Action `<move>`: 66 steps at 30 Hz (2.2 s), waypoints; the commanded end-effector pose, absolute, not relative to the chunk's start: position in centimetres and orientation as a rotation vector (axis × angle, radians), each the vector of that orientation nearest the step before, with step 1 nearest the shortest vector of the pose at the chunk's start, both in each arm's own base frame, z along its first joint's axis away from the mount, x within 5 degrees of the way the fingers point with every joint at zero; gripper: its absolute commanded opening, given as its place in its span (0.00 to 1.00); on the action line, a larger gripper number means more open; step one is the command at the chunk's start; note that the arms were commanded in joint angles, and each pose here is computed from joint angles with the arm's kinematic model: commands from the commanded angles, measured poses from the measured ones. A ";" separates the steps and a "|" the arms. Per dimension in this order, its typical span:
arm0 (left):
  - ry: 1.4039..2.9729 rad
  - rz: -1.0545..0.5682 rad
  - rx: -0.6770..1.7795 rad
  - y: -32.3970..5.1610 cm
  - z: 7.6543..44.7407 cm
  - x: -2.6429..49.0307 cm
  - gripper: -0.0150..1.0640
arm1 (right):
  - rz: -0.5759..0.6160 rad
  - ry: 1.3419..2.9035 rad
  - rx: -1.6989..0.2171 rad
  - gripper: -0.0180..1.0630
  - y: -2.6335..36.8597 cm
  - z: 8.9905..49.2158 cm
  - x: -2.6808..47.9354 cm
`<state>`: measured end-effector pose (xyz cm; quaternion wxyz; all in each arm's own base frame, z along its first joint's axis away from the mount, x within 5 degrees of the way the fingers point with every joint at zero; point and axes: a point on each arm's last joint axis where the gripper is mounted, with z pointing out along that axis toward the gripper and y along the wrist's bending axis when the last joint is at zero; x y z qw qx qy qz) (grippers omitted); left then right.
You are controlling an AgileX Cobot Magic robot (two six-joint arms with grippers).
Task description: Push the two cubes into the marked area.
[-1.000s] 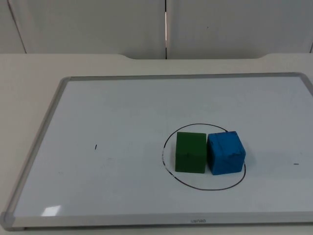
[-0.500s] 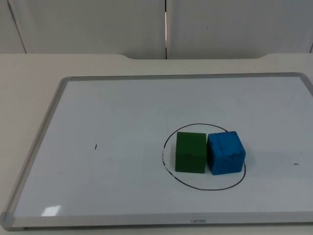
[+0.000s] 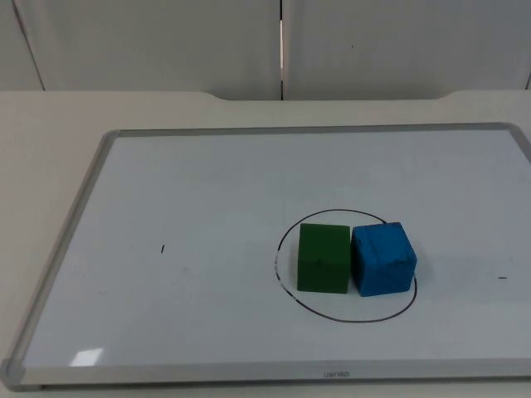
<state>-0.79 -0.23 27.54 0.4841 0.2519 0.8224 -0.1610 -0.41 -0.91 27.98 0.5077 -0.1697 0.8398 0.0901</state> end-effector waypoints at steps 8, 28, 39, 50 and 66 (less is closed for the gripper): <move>1.994 -0.393 0.606 -0.2 27.5 -0.7 0.84 | 0.221 2.012 -0.406 0.99 -0.9 28.0 -0.4; 1.994 -0.393 0.606 -0.2 27.5 -0.7 0.99 | 0.223 2.012 -0.406 0.99 -0.9 28.0 -0.4; 1.994 -0.393 0.606 -0.2 27.5 -0.7 0.99 | 0.221 2.013 -0.402 0.99 -0.9 28.0 -0.4; 1.994 -0.393 0.606 -0.2 27.5 -0.7 0.99 | 0.086 2.038 -0.181 0.99 -0.7 28.0 -0.6; 1.994 -0.393 0.606 -0.2 27.5 -0.7 0.99 | 0.018 2.044 -0.061 0.99 -0.7 28.0 -0.7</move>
